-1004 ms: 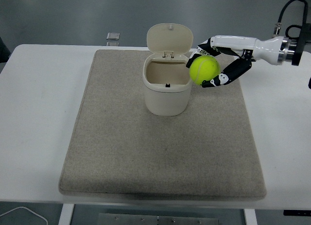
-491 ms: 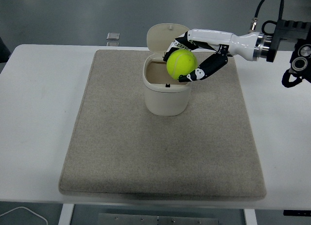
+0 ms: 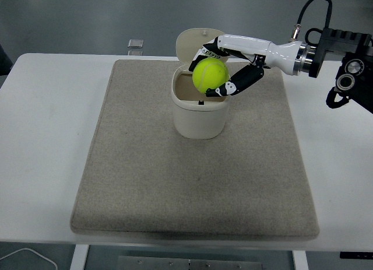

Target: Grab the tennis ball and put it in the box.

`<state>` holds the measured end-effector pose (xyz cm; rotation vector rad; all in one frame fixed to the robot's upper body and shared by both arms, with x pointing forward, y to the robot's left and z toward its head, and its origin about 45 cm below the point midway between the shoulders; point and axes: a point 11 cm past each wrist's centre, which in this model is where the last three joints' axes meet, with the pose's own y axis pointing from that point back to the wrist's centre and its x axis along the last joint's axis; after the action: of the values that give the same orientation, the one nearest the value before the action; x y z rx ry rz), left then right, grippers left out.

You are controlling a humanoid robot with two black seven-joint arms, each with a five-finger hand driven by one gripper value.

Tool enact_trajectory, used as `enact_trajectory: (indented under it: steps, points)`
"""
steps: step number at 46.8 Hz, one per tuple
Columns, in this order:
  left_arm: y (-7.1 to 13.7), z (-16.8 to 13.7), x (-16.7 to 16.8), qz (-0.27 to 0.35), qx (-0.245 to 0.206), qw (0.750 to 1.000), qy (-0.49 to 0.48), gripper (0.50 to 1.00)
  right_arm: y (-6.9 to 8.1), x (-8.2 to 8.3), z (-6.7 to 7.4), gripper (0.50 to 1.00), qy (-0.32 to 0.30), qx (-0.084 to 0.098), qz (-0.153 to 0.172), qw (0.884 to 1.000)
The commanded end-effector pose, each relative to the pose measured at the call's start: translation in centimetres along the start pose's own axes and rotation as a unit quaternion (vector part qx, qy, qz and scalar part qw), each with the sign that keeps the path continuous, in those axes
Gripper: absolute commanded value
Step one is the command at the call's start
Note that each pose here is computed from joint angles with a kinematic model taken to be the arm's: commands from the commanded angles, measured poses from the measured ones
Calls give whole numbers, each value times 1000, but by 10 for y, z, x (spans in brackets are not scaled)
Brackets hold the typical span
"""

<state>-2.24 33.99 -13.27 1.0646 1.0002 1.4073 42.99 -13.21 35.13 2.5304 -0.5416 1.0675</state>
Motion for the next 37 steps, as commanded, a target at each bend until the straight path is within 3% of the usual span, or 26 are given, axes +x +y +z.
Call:
enact_trajectory:
  steps: [1, 11, 37]
  points:
    - [0, 0, 0, 0, 0, 1000, 0, 990, -1, -1, 1, 776, 2, -1, -1, 1000]
    - [0, 0, 0, 0, 0, 1000, 0, 992, -1, -5, 8, 821, -2, -10, -3, 1000]
    - [0, 1, 0, 0, 0, 1000, 0, 992, 7, -2, 12, 825, -10, -15, -3, 1000]
